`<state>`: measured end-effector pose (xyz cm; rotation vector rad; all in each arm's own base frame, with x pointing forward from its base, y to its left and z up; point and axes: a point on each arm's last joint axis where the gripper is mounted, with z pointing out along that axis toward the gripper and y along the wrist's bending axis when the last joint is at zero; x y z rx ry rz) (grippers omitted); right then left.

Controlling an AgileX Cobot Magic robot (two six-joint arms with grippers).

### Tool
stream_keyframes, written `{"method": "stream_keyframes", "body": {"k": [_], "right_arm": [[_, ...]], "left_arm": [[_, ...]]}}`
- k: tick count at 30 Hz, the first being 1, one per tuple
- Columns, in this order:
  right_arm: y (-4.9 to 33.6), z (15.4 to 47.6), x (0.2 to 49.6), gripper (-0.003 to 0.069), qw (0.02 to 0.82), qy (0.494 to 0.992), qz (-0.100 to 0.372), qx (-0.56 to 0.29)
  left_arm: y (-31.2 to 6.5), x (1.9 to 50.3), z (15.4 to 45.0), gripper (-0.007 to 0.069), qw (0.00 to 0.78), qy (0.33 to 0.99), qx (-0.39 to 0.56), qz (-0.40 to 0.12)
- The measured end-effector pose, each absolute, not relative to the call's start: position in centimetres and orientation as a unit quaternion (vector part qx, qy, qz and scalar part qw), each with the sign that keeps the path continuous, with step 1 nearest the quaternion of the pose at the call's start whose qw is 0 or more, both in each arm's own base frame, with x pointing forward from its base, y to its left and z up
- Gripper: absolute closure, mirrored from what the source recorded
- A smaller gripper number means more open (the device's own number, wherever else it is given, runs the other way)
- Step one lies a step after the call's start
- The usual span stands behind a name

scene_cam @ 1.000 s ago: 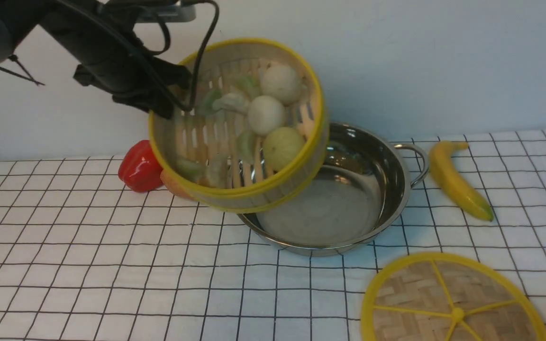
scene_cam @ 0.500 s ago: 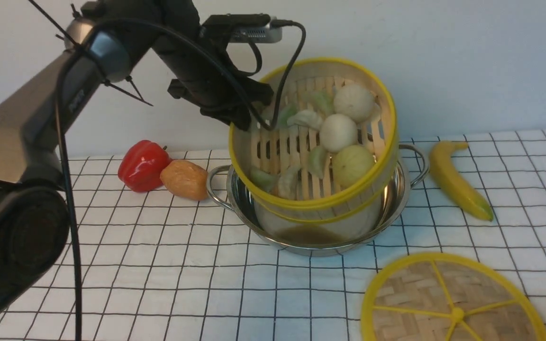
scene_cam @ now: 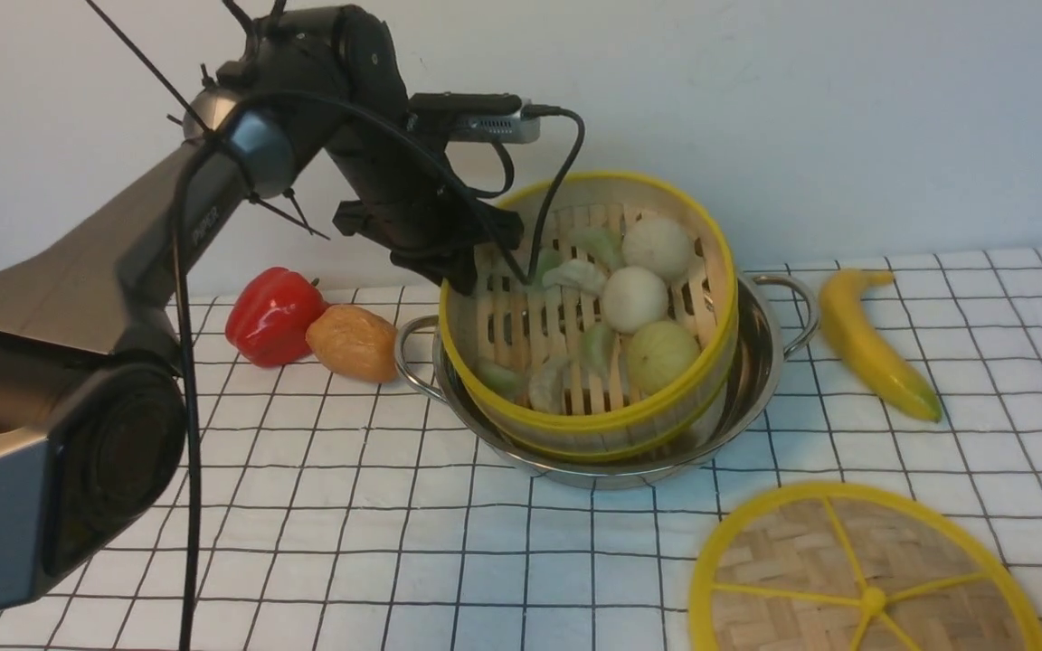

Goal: Place the steamer in the pot on the white tablecloth, and put the lid on the steamer.
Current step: 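Place the bamboo steamer basket with dumplings into the steel pot with the left gripper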

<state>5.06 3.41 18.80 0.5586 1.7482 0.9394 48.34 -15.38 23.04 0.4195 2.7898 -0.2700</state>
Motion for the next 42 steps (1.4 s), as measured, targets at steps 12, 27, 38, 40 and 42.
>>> {"method": "stream_keyframes", "body": {"k": [12,27,38,40,42], "right_arm": [[3.4,18.8,5.1,0.0419,0.516,0.728,0.389,0.229],[3.4,18.8,5.1,0.0419,0.518,0.730,0.386,0.224],[3.7,18.6,4.9,0.0419,0.503,0.740,0.393,0.214],[3.7,18.6,4.9,0.0419,0.503,0.740,0.392,0.213],[3.7,18.6,4.9,0.0419,0.503,0.741,0.392,0.213]], "left_arm": [[-16.2,48.5,21.4,0.0589,0.138,0.974,0.150,-0.100],[-17.3,48.2,20.9,0.0589,0.138,0.975,0.159,-0.068],[-17.4,48.5,19.5,0.0589,0.128,0.979,0.143,-0.067],[-17.4,48.5,19.6,0.0589,0.128,0.979,0.143,-0.067],[-17.4,48.5,19.6,0.0589,0.129,0.979,0.143,-0.068]]}}
